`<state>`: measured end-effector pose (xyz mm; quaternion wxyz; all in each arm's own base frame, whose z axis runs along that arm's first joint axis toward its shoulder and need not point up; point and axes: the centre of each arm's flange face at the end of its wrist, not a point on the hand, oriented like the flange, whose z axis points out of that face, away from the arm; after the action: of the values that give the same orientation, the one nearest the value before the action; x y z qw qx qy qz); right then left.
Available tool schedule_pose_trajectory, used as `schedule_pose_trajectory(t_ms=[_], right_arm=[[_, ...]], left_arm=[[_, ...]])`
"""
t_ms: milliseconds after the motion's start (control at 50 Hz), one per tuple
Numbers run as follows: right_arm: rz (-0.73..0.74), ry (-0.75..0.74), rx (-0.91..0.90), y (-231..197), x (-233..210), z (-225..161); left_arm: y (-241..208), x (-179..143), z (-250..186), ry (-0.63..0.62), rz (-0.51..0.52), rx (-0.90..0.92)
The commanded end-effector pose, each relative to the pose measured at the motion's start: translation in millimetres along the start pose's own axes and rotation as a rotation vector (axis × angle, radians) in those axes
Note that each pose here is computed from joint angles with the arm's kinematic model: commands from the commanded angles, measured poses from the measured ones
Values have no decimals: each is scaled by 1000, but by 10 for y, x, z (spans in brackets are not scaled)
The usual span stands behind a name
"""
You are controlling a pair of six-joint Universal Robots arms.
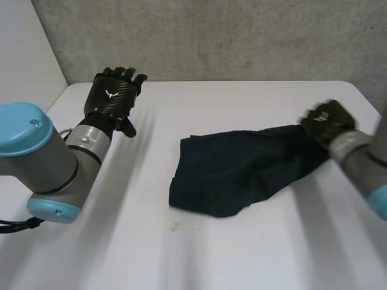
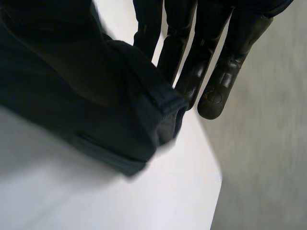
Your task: Fold the shorts.
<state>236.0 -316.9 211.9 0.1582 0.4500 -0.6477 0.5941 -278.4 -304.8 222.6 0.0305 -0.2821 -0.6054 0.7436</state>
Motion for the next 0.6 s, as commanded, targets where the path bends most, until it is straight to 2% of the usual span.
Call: schedule_pose_trajectory(t_ms=[20, 80, 100, 180, 240, 320, 400, 420, 500, 600], right_arm=[[-61, -156, 307, -906, -782, -233], [-72, -259, 402, -1052, -1100, -362], [-79, -338, 451, -1081, -1295, -431], [-70, -502, 505, -1018, -1645, -531], [-34, -541, 499, -989, -1697, -530], [85, -531, 470, -1038, -1592, -520], [300, -460, 426, -1090, -1212, -442], [406, -426, 403, -1058, -990, -383], [650, -359, 380, -1013, -529, -320], [838, -309, 349, -887, -211, -191]], left_arm=[[-78, -9, -31, -6, -4, 16], [-129, -25, -35, -11, -19, 29], [-140, -29, -36, -12, -26, 32], [-193, -52, -22, -18, -66, 50], [-216, -56, -11, -19, -78, 57], [-281, -67, 24, -23, -85, 79], [-380, -24, 48, -11, -102, 106], [-434, 11, 56, -1, -114, 121], [-509, 133, 63, 39, -163, 119], [-496, 367, 49, 116, -250, 51]])
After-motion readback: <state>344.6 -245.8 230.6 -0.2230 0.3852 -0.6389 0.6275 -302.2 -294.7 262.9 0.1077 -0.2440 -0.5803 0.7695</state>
